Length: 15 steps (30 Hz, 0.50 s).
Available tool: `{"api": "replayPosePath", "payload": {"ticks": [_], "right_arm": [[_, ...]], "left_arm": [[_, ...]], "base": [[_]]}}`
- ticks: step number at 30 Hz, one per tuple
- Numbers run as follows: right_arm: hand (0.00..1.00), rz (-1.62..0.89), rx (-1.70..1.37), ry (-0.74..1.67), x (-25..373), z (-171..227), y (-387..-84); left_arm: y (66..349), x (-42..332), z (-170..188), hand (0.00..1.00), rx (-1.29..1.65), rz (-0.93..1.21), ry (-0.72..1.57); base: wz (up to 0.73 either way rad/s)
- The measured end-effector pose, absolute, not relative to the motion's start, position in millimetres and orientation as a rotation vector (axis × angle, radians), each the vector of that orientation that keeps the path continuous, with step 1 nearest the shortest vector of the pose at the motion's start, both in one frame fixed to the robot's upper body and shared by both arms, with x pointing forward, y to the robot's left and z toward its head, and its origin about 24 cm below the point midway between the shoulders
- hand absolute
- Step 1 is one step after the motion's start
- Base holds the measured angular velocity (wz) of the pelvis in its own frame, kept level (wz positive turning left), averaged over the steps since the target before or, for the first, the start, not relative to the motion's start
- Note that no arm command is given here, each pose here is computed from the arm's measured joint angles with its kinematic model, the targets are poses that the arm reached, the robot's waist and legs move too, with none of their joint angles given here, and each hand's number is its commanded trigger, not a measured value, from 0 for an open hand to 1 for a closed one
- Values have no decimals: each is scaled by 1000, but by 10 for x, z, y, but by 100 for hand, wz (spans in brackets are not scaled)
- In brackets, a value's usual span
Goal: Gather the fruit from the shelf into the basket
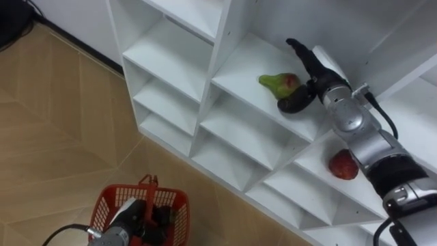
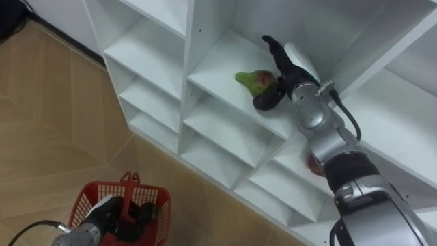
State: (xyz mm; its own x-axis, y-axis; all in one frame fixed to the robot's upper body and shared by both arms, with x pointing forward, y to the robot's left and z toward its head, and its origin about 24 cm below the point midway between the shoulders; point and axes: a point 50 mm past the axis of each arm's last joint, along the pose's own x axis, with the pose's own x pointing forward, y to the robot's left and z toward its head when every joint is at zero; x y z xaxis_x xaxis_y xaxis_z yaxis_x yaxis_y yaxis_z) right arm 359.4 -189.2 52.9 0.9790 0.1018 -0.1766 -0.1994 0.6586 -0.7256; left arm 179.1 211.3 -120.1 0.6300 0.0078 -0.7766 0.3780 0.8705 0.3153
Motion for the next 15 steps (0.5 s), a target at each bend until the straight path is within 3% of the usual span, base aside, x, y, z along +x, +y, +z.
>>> {"api": "replayPosePath", "payload": {"ticks": [15], "right_arm": [[0, 263, -844, 200, 3560, 407, -1880]], "left_arm": [[2078, 1797, -1217, 100, 477, -242, 871]], "base": [[0]]}}
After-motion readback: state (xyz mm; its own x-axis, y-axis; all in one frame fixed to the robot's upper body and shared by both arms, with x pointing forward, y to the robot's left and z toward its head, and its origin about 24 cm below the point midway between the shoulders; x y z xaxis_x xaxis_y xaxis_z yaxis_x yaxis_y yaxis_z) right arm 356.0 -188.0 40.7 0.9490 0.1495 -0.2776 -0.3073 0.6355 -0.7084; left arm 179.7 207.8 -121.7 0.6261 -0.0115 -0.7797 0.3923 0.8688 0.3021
